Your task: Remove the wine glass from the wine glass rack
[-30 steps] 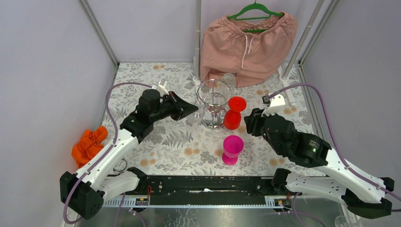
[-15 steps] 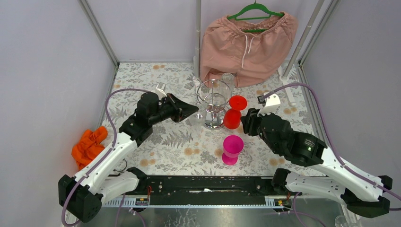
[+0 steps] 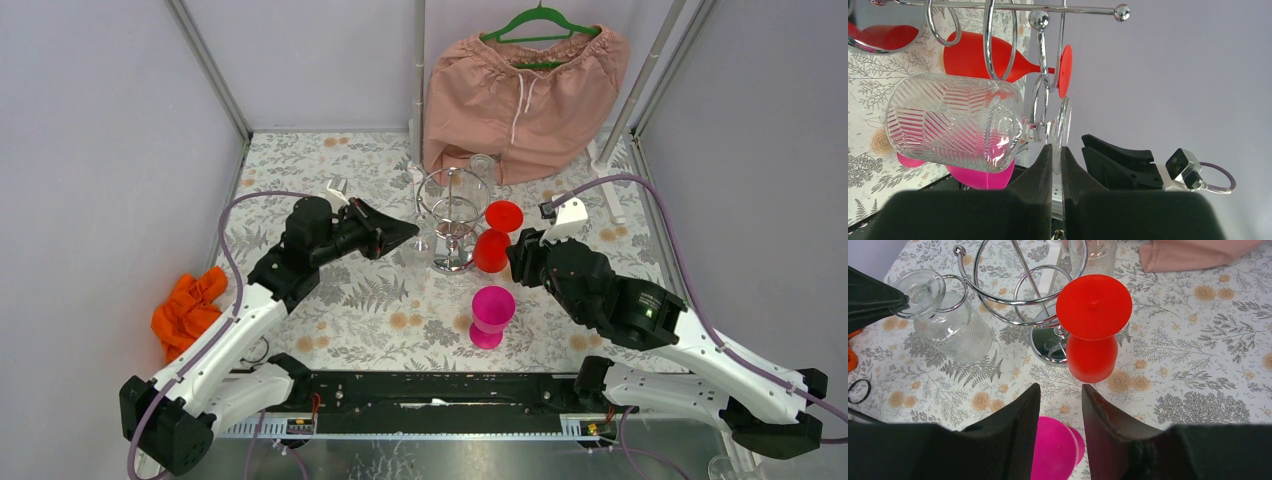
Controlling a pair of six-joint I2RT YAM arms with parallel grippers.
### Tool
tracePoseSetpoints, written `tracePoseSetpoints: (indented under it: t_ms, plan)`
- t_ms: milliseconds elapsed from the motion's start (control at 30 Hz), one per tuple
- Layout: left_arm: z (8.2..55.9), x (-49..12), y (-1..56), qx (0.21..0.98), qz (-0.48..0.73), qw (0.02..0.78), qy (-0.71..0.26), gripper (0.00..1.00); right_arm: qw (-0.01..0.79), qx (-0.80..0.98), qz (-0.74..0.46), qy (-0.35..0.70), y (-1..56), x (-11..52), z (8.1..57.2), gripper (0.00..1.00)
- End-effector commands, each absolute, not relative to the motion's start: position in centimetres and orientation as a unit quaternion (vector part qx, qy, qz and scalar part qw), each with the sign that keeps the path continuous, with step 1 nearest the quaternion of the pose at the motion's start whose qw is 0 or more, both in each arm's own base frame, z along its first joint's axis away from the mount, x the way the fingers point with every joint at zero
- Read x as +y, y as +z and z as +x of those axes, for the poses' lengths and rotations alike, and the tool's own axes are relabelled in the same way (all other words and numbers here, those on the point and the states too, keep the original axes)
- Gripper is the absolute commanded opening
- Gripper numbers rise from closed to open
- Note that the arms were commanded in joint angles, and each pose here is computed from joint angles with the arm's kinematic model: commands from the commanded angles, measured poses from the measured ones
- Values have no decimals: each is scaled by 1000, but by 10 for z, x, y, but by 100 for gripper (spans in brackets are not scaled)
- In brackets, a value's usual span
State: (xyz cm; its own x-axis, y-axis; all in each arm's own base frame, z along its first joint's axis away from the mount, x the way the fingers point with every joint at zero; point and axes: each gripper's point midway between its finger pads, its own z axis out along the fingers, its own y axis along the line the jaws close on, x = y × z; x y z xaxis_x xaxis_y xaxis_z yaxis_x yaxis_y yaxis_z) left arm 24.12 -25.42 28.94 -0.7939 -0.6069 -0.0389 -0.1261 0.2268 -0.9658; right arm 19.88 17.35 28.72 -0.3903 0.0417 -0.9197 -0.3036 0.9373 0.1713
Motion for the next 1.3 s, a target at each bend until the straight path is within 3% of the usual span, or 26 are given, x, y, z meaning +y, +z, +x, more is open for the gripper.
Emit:
tracePoseSetpoints:
  t_ms: [0, 733, 1267]
  plan:
    - [230, -258, 317, 734, -221, 211, -606, 0, 558, 810, -78, 162, 294, 176, 203, 43]
    - [209, -237, 334, 737, -217, 246, -592, 0, 550, 813, -82, 172, 291, 186, 204, 42]
    - [184, -210, 433, 691, -149, 359, -610, 0, 544, 809, -69, 211, 294, 199, 202, 40]
